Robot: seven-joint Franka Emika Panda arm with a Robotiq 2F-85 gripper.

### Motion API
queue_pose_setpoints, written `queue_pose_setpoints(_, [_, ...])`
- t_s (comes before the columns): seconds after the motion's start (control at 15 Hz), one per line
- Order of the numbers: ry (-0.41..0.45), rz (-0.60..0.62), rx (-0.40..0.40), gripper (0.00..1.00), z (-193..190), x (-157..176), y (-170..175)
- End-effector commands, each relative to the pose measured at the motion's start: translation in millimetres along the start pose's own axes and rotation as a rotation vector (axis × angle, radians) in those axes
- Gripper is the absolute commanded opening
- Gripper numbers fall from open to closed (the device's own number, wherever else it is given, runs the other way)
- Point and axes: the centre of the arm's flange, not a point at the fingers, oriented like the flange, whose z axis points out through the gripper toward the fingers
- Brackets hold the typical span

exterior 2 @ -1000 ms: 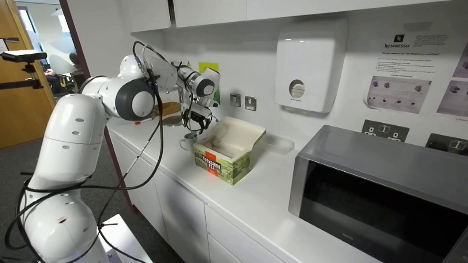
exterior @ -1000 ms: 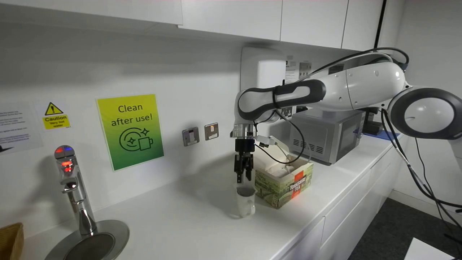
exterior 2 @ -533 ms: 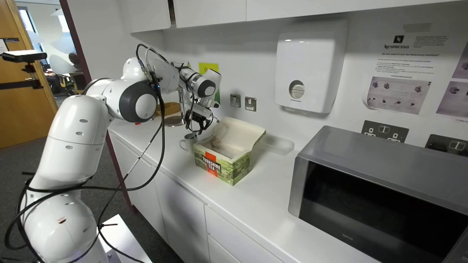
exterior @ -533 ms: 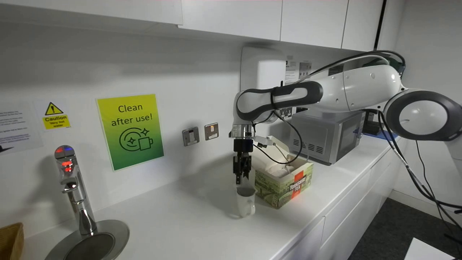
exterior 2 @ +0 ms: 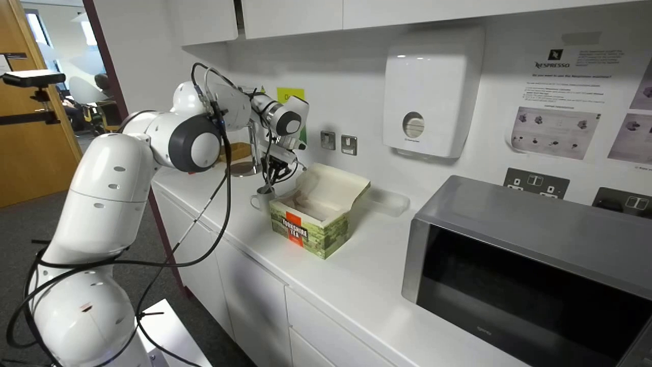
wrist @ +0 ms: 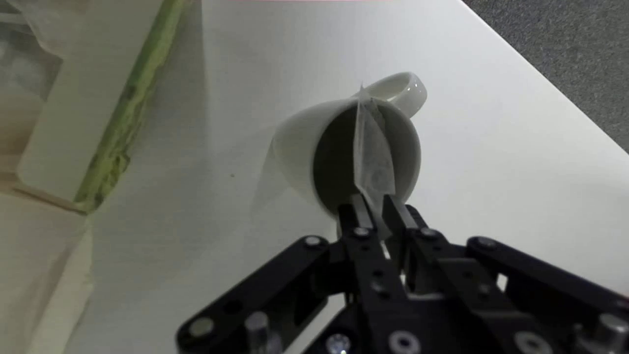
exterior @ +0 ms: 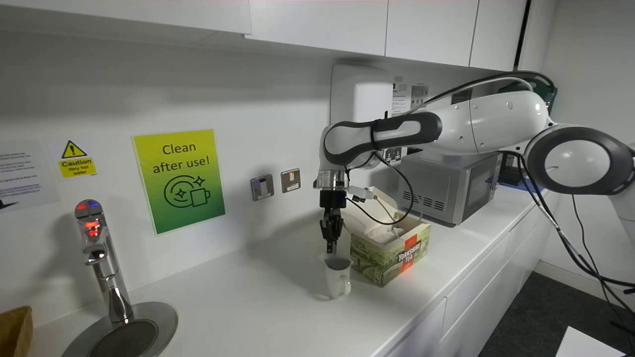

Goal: Pick up the tea bag from the white mug and put it in the green box

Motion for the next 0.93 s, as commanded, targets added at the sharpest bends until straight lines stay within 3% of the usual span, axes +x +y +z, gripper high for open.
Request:
queue_pose_setpoints(0.0, [-0.019,-0.02,0.016,0.0,-13.6,3.3,1.7])
queue_pose_setpoints(0.33, [0.001,-0.027,-0.024,0.0,-22.6,-10.3,-12.8])
queue_pose_setpoints(0.87, [0.079,-0.103,-0.175,0.0,-77.6,-61.6,-84.1])
